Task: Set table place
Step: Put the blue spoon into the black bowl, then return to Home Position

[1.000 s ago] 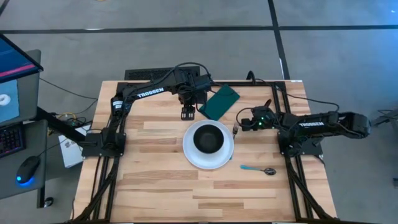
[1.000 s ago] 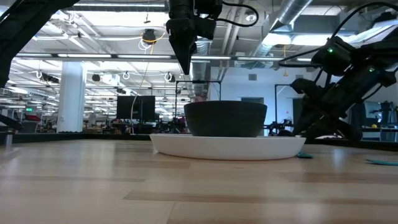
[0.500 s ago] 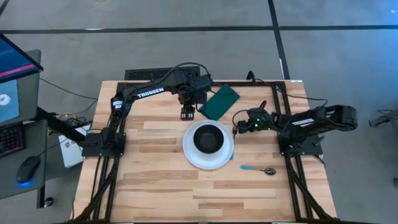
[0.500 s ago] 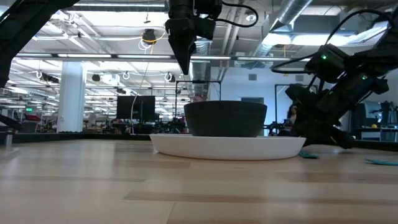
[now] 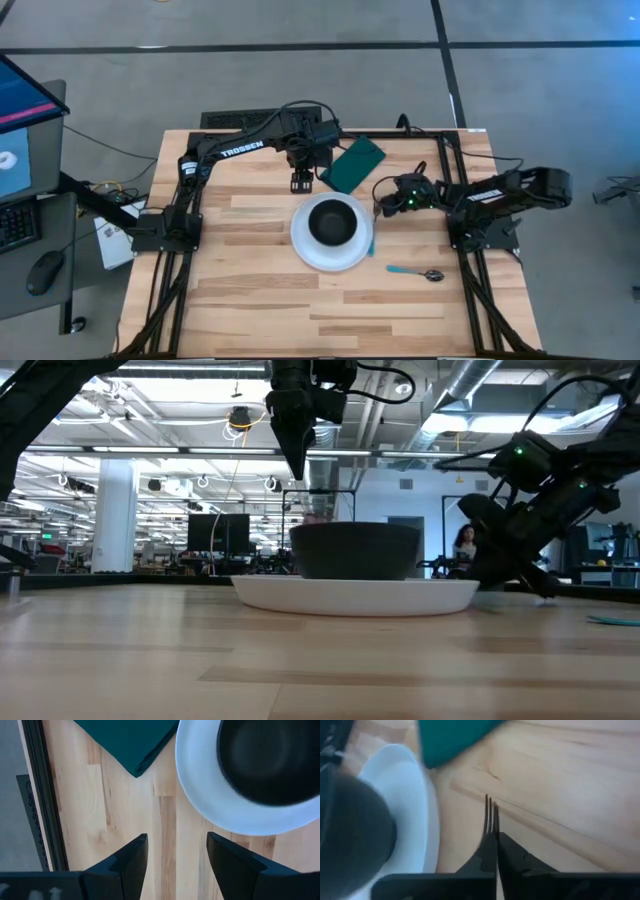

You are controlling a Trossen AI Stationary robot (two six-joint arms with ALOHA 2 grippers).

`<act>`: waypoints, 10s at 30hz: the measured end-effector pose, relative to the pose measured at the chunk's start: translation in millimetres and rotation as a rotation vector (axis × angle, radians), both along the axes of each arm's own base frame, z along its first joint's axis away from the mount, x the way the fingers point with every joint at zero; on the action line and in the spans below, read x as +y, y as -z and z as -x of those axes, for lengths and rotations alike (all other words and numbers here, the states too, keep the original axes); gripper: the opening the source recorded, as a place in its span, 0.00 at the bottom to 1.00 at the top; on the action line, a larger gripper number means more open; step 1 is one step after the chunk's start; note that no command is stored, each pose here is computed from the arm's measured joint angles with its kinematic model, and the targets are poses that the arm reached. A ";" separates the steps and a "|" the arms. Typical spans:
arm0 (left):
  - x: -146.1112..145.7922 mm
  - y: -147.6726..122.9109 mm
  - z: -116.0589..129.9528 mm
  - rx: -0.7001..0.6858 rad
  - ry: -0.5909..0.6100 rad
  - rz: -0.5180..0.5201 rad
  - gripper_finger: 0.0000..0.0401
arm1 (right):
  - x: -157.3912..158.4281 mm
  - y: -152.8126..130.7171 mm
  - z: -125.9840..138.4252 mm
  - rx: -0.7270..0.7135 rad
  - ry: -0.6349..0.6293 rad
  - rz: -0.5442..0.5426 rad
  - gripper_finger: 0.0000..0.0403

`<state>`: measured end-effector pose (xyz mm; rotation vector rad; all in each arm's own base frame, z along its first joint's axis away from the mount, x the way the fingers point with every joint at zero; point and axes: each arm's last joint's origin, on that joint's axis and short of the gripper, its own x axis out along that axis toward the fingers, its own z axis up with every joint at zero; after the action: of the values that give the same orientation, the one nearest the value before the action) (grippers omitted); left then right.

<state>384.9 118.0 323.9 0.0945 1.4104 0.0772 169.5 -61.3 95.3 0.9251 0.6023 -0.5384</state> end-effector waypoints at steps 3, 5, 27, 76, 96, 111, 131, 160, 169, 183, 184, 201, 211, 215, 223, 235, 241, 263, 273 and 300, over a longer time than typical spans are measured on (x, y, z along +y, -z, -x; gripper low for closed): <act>0.0 0.0 0.0 -0.001 0.000 0.000 0.48 | -0.5 -0.9 -0.5 -0.003 -0.045 0.032 0.04; 0.1 0.0 -0.2 -0.002 0.000 -0.001 0.48 | -1.6 -1.2 -0.7 0.005 -0.063 0.044 0.04; 0.1 0.0 -0.2 -0.004 -0.010 0.001 0.48 | -2.5 5.3 6.7 0.105 -0.141 0.087 0.15; 0.2 -0.1 -0.5 -0.008 -0.026 0.003 0.48 | 3.2 -38.4 8.9 0.171 -0.216 -0.041 0.48; -0.4 -0.2 -1.0 -0.020 -0.094 0.013 0.48 | 97.8 -127.5 41.9 0.693 -0.072 -0.512 0.45; -1.4 0.0 -0.6 -0.018 -0.084 0.040 0.48 | 177.9 -117.2 72.4 0.637 0.249 -0.509 0.45; -2.9 -0.1 -1.7 -0.043 -0.145 0.102 0.48 | 211.5 -69.5 71.7 0.760 0.249 -0.190 0.45; -14.2 -0.1 -5.0 -0.043 -0.142 0.101 0.48 | 229.4 -45.0 61.9 0.732 0.225 -0.161 0.23; -14.2 -0.1 -5.0 -0.043 -0.141 0.101 0.48 | 233.3 -46.6 65.6 0.698 0.184 -0.140 0.06; -13.9 -0.4 -6.2 -0.056 -0.154 0.101 0.48 | 214.2 -68.6 71.2 0.512 0.147 -0.014 0.04; -13.9 -0.4 -6.5 -0.060 -0.156 0.101 0.48 | 208.9 -73.2 72.0 0.484 0.145 0.017 0.04; -15.8 0.7 0.1 0.011 -0.142 0.117 0.48 | 115.7 -143.2 25.0 0.151 -0.145 0.362 0.04; -29.2 -31.6 17.1 -0.081 -0.098 0.097 0.48 | 56.1 -154.4 -22.6 -0.004 -0.384 0.315 0.04; -36.0 -57.2 32.8 -0.175 -0.109 0.085 0.48 | 36.9 -145.5 -47.6 -0.086 -0.481 0.275 0.04; -41.3 -78.9 50.0 -0.246 -0.140 0.076 0.48 | 17.9 -102.8 -95.9 -0.186 -0.639 0.108 0.04; -41.3 -78.9 49.9 -0.246 -0.130 0.072 0.48 | 10.9 -82.5 -150.1 -0.091 -0.776 0.103 0.04; -41.3 -78.8 50.0 -0.245 -0.130 0.072 0.48 | 10.6 -70.9 -162.7 -0.011 -0.801 0.108 0.04; -41.3 -78.8 49.9 -0.245 -0.130 0.072 0.48 | 4.6 -68.4 -157.6 0.073 -0.769 0.127 0.06; -39.7 -79.4 48.4 -0.255 -0.108 0.021 0.48 | 0.3 -118.0 -148.7 -0.021 -0.761 0.199 0.11; -78.3 -35.4 180.4 -1.021 -0.090 -0.090 0.48 | 44.3 -191.2 32.4 -0.448 -0.513 0.993 0.07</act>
<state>204.5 39.7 359.3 0.0511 0.3896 0.2277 137.1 -17.0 286.5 -0.0778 0.0951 -0.1033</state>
